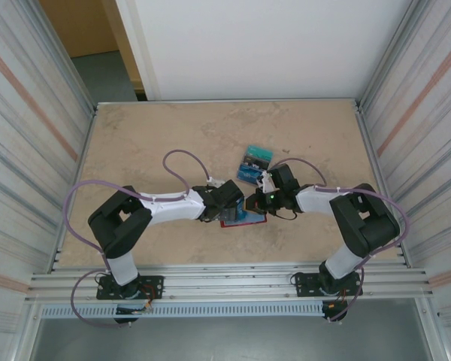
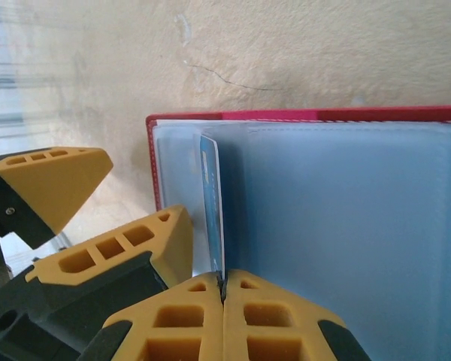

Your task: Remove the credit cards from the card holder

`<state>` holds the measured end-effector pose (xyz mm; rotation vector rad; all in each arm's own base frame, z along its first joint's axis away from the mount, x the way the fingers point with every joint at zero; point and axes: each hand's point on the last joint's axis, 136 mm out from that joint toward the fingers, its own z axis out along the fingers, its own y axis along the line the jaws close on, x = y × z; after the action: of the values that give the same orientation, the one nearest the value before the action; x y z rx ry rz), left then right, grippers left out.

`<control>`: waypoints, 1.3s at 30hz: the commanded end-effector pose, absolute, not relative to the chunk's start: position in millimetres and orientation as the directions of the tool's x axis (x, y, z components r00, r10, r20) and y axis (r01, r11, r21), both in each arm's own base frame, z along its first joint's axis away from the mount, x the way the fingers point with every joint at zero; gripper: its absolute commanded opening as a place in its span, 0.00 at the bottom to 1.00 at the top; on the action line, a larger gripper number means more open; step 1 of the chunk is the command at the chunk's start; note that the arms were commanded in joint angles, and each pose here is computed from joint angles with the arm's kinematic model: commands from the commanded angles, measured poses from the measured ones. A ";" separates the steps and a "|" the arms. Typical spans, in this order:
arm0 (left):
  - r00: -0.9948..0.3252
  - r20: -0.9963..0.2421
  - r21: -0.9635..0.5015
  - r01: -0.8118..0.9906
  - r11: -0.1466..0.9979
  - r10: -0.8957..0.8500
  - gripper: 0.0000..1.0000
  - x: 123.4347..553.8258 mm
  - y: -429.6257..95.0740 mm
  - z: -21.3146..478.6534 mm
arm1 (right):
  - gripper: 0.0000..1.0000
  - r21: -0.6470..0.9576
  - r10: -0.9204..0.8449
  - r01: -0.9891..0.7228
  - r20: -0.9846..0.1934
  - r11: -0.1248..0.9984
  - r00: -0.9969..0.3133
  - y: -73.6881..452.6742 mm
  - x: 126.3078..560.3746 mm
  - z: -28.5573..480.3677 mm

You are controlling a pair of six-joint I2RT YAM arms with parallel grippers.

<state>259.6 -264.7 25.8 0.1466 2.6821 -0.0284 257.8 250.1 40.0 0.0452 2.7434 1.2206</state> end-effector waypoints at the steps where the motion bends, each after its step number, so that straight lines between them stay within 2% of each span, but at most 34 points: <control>1: -0.921 -0.365 0.104 0.105 0.989 0.136 0.99 244.1 -236.4 4.6 | 0.00 0.660 0.085 -0.020 -0.127 0.751 -0.988 230.2 253.5 32.8; 12: -0.911 -0.390 0.131 0.090 0.987 0.135 0.99 253.3 -224.0 13.4 | 0.00 0.574 0.040 -0.101 -0.228 0.812 -0.973 217.5 261.3 58.8; 22: -0.877 -0.447 0.152 0.120 0.981 0.177 0.99 269.4 -229.3 34.6 | 0.00 0.447 -0.055 -0.236 -0.381 0.863 -0.923 207.5 283.5 97.0; 31: -0.864 -0.481 0.047 0.146 0.988 0.150 0.99 265.4 -244.0 55.1 | 0.00 0.249 -0.206 -0.406 -0.570 0.879 -0.795 203.8 318.0 140.1; 39: -0.834 -0.541 -0.029 0.144 0.989 0.105 0.99 263.4 -243.6 77.1 | 0.00 0.124 -0.306 -0.527 -0.693 0.841 -0.653 213.2 346.3 178.4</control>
<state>265.8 -246.4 67.7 0.1698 2.5948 -0.0688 333.8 211.8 155.6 -0.5065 2.4238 0.4893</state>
